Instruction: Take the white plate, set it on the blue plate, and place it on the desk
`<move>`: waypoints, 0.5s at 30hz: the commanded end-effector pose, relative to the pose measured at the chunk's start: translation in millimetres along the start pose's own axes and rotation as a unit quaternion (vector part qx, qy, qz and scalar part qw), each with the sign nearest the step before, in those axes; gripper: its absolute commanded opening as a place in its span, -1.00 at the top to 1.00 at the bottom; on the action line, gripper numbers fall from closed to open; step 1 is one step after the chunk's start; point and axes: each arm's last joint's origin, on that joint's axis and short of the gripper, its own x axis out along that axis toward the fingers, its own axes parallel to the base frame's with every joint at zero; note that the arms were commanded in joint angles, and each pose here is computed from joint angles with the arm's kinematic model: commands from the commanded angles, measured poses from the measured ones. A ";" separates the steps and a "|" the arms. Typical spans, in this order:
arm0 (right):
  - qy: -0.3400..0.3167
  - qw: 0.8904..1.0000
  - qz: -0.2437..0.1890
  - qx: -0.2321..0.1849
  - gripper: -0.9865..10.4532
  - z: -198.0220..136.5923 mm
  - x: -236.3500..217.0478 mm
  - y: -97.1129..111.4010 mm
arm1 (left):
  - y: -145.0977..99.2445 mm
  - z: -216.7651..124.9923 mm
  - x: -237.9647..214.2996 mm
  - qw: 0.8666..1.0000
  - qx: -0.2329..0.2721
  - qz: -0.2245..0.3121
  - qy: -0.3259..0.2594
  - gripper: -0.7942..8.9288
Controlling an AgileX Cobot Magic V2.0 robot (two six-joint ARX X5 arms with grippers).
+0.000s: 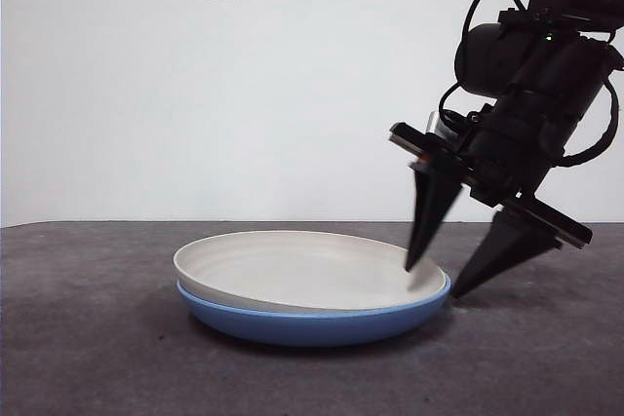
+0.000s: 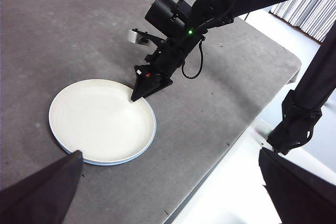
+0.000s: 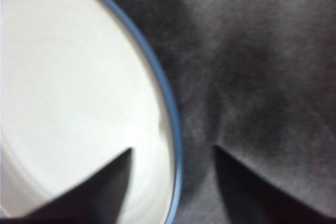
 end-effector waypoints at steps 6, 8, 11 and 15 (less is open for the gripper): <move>0.013 0.999 0.008 -0.042 -0.01 -1.3 -17.8 8.1 | -1.5 2.8 -2.3 1.000 0.006 -0.004 -0.008 -0.39; 0.006 0.998 0.010 -0.060 -0.06 -5.9 -33.1 13.7 | -1.3 1.8 -2.3 1.000 0.005 -0.003 -0.004 -0.39; -0.016 0.996 0.014 -0.086 -0.17 -16.6 -61.3 24.2 | -1.0 -0.1 -2.3 1.000 0.002 -0.002 0.006 -0.39; -0.058 0.991 0.006 -0.120 -0.23 -39.7 -104.5 36.9 | -0.8 -2.1 -2.3 1.000 -0.002 -0.001 0.016 -0.39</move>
